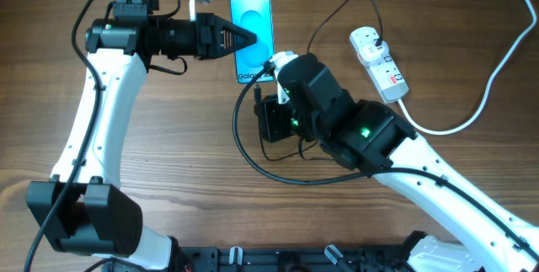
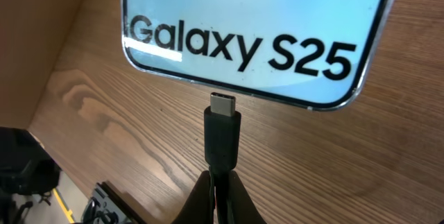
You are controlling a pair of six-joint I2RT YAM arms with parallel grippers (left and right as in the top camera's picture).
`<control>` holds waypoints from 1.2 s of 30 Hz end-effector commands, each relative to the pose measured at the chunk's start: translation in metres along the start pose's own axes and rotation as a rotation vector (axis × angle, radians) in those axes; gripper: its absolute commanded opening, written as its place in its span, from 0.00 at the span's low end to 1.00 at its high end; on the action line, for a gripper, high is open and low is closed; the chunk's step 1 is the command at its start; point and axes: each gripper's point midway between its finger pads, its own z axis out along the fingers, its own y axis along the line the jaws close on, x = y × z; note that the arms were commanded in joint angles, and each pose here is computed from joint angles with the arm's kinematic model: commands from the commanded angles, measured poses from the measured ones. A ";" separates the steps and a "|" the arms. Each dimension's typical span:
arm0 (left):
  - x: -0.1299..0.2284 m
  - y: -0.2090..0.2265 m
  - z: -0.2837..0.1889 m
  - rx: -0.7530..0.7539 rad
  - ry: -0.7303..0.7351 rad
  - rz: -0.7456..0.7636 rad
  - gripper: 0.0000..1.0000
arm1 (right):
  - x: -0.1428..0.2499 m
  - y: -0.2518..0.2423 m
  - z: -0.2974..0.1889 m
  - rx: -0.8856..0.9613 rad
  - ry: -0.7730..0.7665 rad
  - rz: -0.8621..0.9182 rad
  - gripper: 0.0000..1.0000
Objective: Plug charger to phone and switch on socket
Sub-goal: 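Align the USB-C plug under the phone's port with the right gripper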
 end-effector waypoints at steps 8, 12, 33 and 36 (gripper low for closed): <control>-0.002 -0.003 -0.002 -0.005 -0.007 0.043 0.04 | 0.000 0.000 0.008 -0.005 0.016 -0.003 0.04; -0.003 0.003 -0.002 -0.041 -0.012 0.064 0.04 | -0.004 0.003 -0.001 -0.018 -0.006 -0.006 0.05; 0.000 -0.005 -0.002 0.008 -0.001 0.054 0.04 | -0.003 0.003 -0.004 -0.022 -0.004 -0.001 0.05; 0.000 -0.005 -0.002 0.008 -0.001 0.054 0.04 | -0.003 0.002 -0.004 -0.022 -0.004 0.000 0.05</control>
